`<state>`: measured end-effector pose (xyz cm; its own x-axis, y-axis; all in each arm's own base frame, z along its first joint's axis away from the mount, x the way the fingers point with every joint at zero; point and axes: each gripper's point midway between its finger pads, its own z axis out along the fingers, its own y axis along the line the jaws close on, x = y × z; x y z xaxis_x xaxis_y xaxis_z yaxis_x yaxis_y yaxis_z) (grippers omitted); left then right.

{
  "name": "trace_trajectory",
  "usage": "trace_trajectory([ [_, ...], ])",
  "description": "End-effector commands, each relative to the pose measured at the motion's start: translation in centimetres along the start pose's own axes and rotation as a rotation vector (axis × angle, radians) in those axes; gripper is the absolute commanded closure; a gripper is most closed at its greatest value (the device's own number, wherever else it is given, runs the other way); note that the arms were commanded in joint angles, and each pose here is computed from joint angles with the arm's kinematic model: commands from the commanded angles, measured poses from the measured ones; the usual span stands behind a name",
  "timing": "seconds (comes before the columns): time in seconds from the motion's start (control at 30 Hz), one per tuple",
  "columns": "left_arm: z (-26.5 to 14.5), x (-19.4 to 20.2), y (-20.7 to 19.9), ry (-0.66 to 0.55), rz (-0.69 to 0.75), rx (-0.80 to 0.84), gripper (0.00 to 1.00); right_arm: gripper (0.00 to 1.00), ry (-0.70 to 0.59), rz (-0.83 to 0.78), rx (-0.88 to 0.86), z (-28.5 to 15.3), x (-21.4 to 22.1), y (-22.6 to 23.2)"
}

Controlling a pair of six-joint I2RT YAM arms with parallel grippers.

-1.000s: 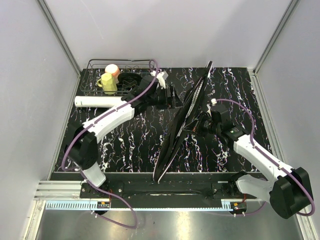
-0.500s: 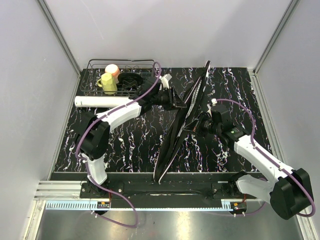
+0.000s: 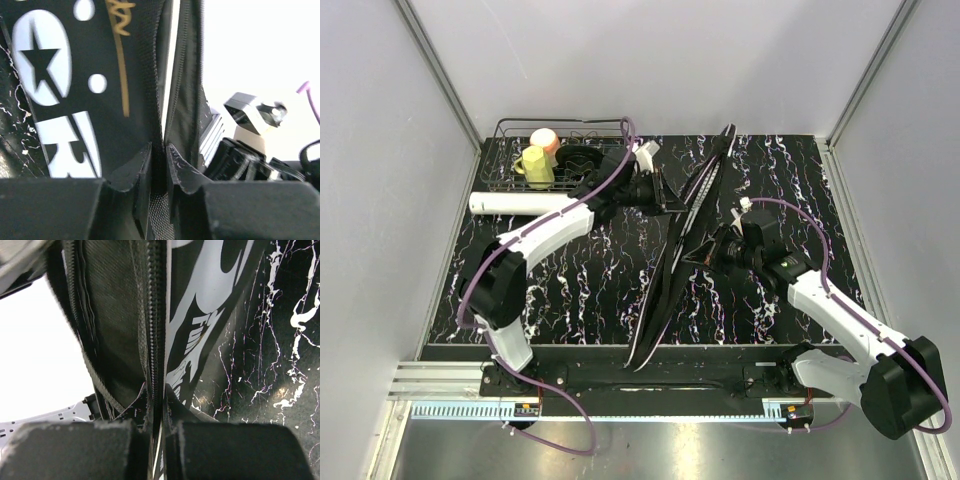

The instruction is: Pack up the badminton gear

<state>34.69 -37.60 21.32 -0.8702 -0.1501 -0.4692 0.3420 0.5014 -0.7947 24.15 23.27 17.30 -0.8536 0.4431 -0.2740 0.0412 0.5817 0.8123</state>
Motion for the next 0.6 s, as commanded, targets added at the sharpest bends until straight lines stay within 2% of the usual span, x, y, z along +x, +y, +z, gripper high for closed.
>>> trace_trajectory([
  [0.0,-4.3,-2.6,-6.7,-0.094,0.128,0.124,0.78,1.00,-0.066,-0.050,-0.077,-0.3,-1.5,2.2],
  [0.07,-5.2,-2.4,-7.1,-0.096,0.139,0.125,0.76,1.00,-0.067,-0.052,-0.079,-0.3,-1.5,2.3],
  [0.1,-5.4,-2.3,-7.3,-0.095,0.148,0.134,0.79,1.00,-0.066,-0.051,-0.075,-0.2,-1.5,2.1],
  [0.2,-5.5,-1.7,-7.5,-0.074,0.135,0.148,0.99,1.00,-0.068,-0.054,-0.084,-0.2,-1.7,2.5],
  [0.23,-5.7,-1.8,-7.7,-0.077,0.135,0.152,1.00,1.00,-0.068,-0.055,-0.086,-0.2,-1.7,2.6],
  [0.33,-6.3,-1.9,-8.0,-0.084,0.151,0.148,1.00,1.00,-0.076,-0.055,-0.079,-0.3,-1.9,2.6],
  [0.37,-6.4,-1.6,-7.1,-0.072,0.142,0.097,0.98,1.00,-0.084,-0.057,-0.079,-0.5,-2.0,2.7],
  [0.4,-6.8,-1.5,-6.9,-0.068,0.178,0.074,0.88,1.00,-0.100,-0.062,-0.079,-0.7,-2.3,2.9],
  [0.43,-7.1,-1.5,-6.7,-0.063,0.188,0.056,0.87,1.00,-0.104,-0.063,-0.073,-0.7,-2.3,2.8],
  [0.57,-7.8,1.0,-5.4,0.047,0.211,0.016,0.85,1.00,-0.161,-0.093,-0.039,-1.3,-3.1,2.3],
])
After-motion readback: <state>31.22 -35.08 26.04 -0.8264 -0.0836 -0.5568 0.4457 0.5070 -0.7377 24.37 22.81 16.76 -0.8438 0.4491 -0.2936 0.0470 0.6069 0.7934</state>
